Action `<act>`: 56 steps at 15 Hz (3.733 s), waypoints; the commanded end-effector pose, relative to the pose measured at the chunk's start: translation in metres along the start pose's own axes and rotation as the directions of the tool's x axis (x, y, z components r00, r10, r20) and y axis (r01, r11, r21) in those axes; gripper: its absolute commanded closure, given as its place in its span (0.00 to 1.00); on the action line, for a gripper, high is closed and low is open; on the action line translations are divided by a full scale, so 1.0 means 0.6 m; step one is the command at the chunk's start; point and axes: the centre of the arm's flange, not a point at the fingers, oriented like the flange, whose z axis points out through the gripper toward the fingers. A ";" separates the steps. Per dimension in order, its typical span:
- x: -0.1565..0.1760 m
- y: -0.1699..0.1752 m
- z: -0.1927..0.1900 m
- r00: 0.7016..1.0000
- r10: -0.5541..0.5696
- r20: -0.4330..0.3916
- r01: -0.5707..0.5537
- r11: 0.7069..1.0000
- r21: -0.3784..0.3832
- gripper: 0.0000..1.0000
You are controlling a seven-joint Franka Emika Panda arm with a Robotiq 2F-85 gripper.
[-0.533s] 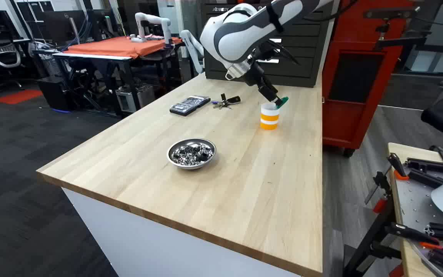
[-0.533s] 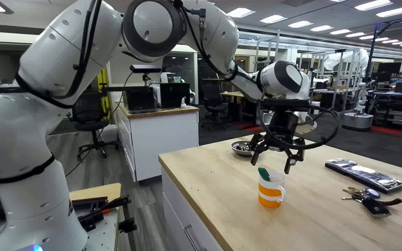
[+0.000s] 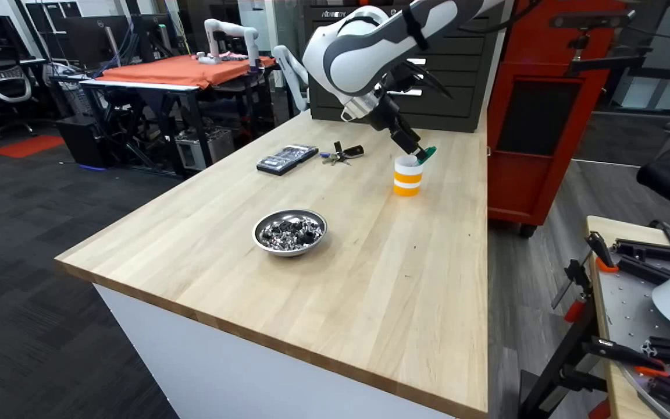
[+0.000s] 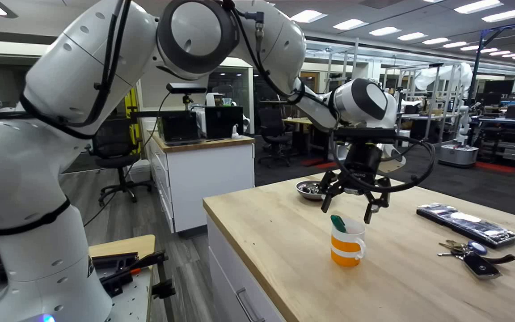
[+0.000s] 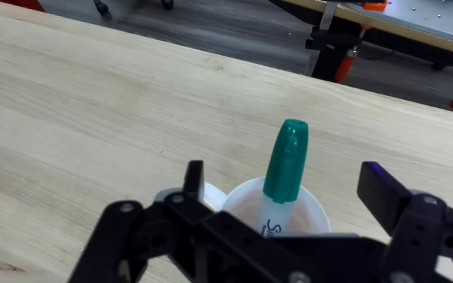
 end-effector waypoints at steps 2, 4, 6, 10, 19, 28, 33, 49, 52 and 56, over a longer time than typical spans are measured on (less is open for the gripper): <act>0.000 0.000 0.000 1.000 0.000 0.000 0.000 1.000 0.000 0.00; 0.000 0.000 0.000 1.000 0.000 0.000 0.000 1.000 0.000 0.00; 0.000 0.000 0.000 1.000 0.000 0.000 0.000 1.000 0.000 0.00; 0.000 0.000 0.000 1.000 0.000 0.000 0.000 1.000 0.000 0.00; -0.012 0.000 0.006 1.000 0.013 0.004 -0.013 1.000 0.007 0.00; -0.021 -0.007 0.034 1.000 0.010 0.026 -0.011 0.999 0.046 0.00; -0.019 -0.005 0.048 1.000 0.007 0.027 -0.009 0.998 0.067 0.00; -0.033 0.010 0.027 1.000 0.018 0.025 -0.019 0.999 0.042 0.94; -0.052 0.013 0.005 1.000 0.019 0.021 -0.019 0.999 0.028 0.94; -0.087 0.019 -0.036 0.999 0.028 0.030 -0.028 1.000 -0.006 0.94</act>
